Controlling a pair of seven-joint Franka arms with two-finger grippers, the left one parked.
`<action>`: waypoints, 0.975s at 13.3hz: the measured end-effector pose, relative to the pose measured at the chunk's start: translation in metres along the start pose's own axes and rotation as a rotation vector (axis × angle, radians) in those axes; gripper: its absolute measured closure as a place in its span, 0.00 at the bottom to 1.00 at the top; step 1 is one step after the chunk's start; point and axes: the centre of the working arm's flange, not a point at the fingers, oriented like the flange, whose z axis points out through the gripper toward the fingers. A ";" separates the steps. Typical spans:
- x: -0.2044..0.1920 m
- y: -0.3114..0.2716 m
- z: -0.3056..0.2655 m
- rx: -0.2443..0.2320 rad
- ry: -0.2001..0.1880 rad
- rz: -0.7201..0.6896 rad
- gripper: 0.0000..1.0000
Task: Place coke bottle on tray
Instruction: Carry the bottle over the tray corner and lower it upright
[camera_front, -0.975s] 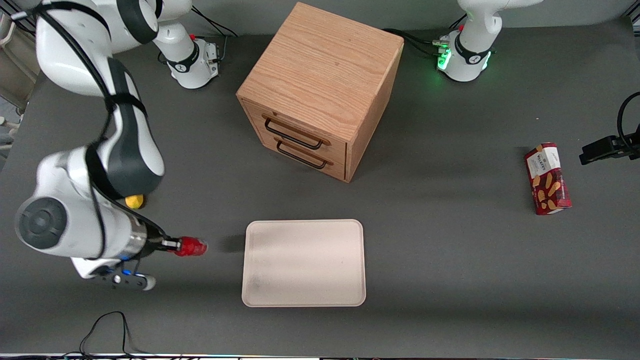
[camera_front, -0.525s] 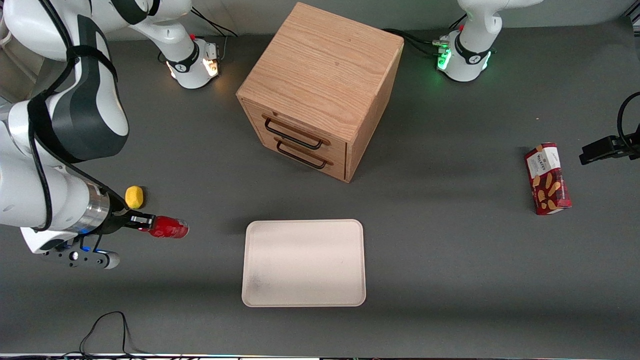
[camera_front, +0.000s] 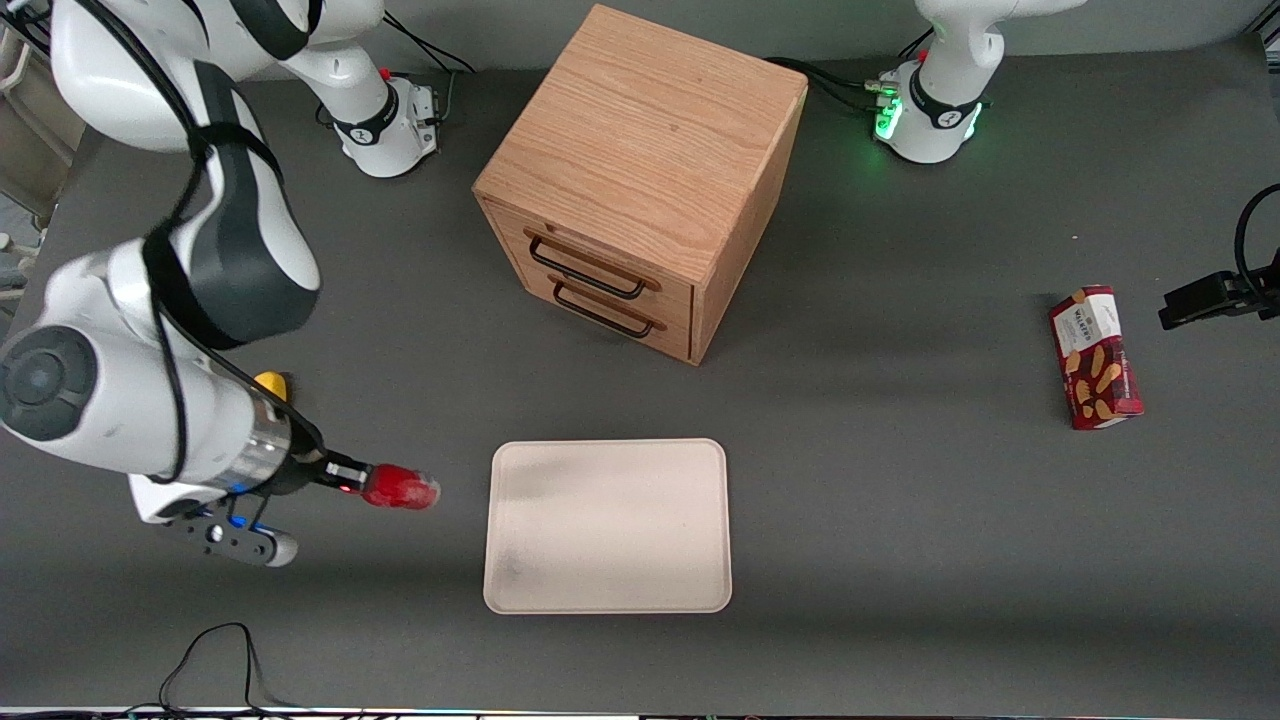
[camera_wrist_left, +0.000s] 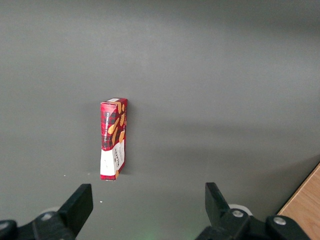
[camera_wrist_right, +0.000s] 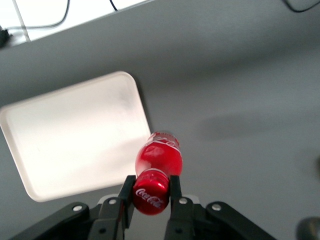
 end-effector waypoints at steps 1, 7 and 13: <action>0.003 -0.008 0.014 0.014 0.012 0.022 0.69; -0.002 -0.061 0.081 0.056 0.086 0.155 0.69; 0.001 -0.072 0.128 0.017 0.154 0.150 0.69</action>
